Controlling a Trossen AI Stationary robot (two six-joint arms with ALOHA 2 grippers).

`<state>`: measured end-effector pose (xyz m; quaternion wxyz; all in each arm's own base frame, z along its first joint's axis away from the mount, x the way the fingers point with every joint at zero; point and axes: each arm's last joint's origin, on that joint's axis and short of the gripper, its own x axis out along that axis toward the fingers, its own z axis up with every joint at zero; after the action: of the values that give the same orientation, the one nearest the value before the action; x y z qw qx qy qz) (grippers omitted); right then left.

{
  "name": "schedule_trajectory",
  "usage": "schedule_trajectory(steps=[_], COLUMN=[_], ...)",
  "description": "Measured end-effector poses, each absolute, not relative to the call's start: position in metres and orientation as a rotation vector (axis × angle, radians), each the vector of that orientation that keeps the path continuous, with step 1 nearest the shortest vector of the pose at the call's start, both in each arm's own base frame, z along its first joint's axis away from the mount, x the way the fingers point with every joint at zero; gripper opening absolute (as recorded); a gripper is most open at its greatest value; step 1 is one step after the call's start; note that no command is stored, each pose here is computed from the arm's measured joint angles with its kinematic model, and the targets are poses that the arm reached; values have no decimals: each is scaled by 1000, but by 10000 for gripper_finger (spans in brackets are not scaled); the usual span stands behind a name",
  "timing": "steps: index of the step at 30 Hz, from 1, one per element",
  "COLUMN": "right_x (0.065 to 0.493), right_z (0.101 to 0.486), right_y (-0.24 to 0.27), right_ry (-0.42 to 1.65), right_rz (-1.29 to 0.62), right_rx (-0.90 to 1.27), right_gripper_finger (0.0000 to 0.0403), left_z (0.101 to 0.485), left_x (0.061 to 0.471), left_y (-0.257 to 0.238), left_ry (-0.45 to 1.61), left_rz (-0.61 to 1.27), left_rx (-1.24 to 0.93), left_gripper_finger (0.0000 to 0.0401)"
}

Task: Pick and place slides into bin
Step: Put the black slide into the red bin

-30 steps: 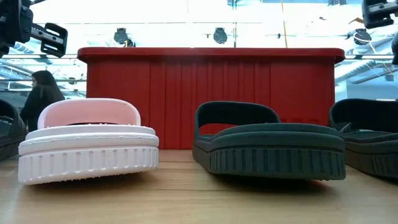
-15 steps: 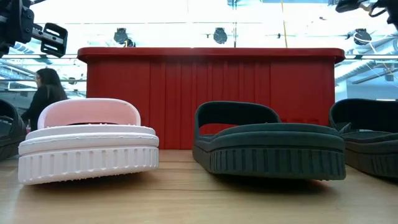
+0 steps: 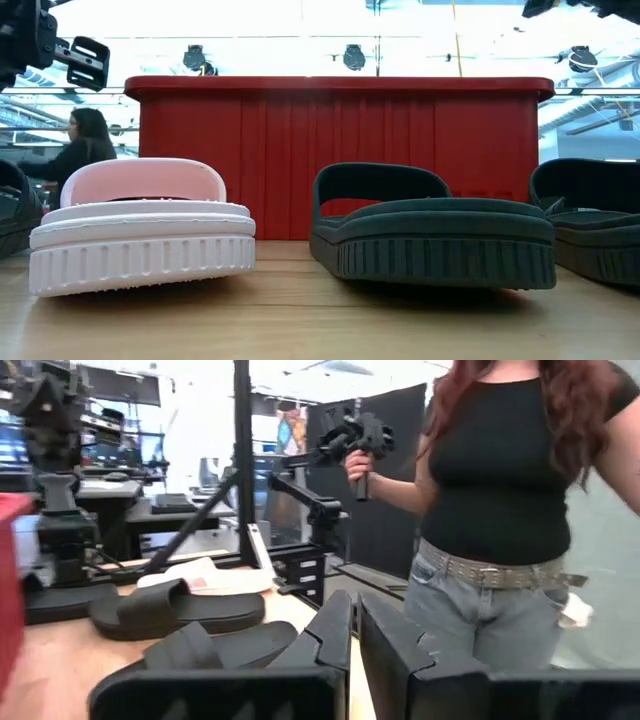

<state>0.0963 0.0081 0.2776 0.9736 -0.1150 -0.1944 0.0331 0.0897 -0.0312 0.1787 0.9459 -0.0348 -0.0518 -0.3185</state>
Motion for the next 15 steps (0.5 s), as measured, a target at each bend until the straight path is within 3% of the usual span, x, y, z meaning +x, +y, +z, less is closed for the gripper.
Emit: schedule_trajectory(steps=[6, 15], right_x=[100, 119], right_z=[310, 324], right_y=[6, 2], right_ry=[-412, -287], right_rz=[12, -94], right_rx=[-319, -303], right_gripper_finger=[0, 0], left_z=[182, 205], left_x=[91, 87], left_y=[-29, -21], left_ry=[-149, -416], left_rz=[-540, -304], left_rx=[-62, -25], left_gripper_finger=[26, 26])
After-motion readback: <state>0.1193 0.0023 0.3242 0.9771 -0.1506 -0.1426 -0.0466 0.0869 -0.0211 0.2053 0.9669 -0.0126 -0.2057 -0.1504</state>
